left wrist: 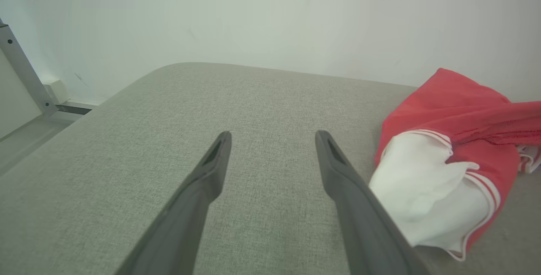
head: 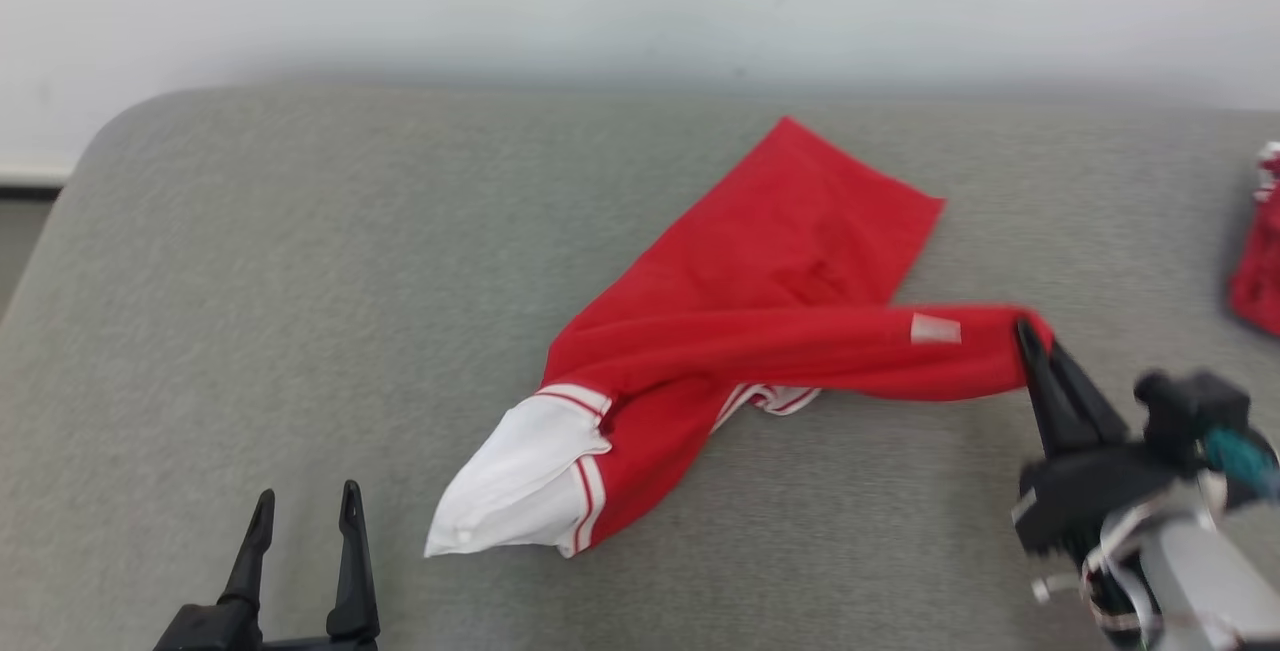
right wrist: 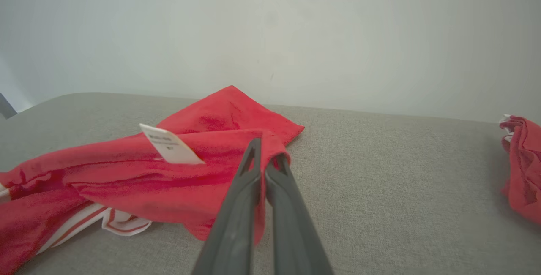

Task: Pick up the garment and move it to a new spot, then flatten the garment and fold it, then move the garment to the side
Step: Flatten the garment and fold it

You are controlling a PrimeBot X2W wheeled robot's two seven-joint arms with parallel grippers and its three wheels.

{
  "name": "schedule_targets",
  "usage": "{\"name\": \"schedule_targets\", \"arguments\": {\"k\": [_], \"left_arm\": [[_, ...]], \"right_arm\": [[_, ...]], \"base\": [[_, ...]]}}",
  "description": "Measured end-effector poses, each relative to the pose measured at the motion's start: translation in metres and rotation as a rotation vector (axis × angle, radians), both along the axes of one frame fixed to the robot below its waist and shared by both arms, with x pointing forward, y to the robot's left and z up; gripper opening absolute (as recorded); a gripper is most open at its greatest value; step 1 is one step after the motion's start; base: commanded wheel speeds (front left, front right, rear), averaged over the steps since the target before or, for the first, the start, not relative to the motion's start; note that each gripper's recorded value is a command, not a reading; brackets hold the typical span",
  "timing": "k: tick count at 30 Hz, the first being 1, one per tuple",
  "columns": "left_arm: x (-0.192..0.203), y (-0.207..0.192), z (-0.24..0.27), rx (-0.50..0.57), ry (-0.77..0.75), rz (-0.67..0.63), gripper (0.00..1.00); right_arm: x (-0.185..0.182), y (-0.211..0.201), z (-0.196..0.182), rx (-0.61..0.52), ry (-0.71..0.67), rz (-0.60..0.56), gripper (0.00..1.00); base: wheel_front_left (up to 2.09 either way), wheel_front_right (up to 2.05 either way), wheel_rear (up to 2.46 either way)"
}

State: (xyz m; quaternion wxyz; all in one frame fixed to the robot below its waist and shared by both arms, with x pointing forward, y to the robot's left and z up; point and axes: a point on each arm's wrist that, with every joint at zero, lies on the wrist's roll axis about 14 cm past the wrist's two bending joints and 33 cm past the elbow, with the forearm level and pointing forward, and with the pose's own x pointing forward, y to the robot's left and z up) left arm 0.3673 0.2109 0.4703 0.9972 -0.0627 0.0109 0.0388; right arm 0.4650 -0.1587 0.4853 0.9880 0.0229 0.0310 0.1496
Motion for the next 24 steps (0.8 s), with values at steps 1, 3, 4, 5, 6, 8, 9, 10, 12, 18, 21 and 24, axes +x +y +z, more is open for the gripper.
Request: {"name": "schedule_targets", "arguments": {"k": [1,3,4,5,6,8,9,10,12,18,21,24], "left_arm": [[0.001,-0.004,0.001,-0.001,-0.004,-0.014,1.0],[0.005,-0.013,0.004,-0.005,-0.014,-0.042,1.0],[0.007,-0.018,0.006,-0.006,-0.02,-0.057,1.0],[0.008,-0.023,0.006,-0.006,-0.022,-0.069,1.0],[0.008,-0.028,0.007,-0.008,-0.024,-0.081,1.0],[0.009,-0.034,0.008,-0.009,-0.029,-0.095,1.0],[0.01,-0.037,0.01,-0.009,-0.034,-0.103,1.0],[0.011,-0.04,0.012,-0.011,-0.039,-0.114,1.0],[0.012,-0.044,0.014,-0.011,-0.046,-0.126,1.0],[0.012,-0.049,0.016,-0.013,-0.051,-0.144,1.0],[0.01,-0.047,0.015,-0.013,-0.048,-0.14,1.0],[0.008,-0.046,0.015,-0.013,-0.048,-0.135,1.0]], "right_arm": [[-0.01,-0.006,-0.001,0.0,0.004,-0.012,0.0],[-0.031,-0.019,-0.002,-0.003,0.016,-0.038,0.0],[-0.041,-0.026,-0.003,-0.004,0.021,-0.055,0.0],[-0.05,-0.035,-0.001,-0.001,0.022,-0.081,0.0],[-0.059,-0.043,0.0,-0.003,0.024,-0.104,0.0],[-0.077,-0.06,0.002,-0.009,0.033,-0.155,0.0],[-0.086,-0.069,0.002,-0.015,0.042,-0.184,0.0],[-0.096,-0.078,0.001,-0.02,0.051,-0.213,0.0],[-0.113,-0.093,-0.002,-0.033,0.076,-0.265,0.0],[-0.142,-0.109,-0.014,-0.038,0.157,-0.344,0.98],[-0.141,-0.111,-0.009,-0.051,0.141,-0.356,1.0],[-0.141,-0.117,0.0,-0.058,0.105,-0.386,1.0]], "base": [[0.0,0.0,0.0],[0.0,0.0,0.0],[0.0,0.0,0.0],[0.0,0.0,0.0],[0.0,0.0,0.0],[0.0,0.0,0.0],[0.0,0.0,0.0],[0.0,0.0,0.0],[0.0,0.0,0.0],[0.0,0.0,0.0],[0.0,0.0,0.0],[0.0,0.0,0.0]]}}
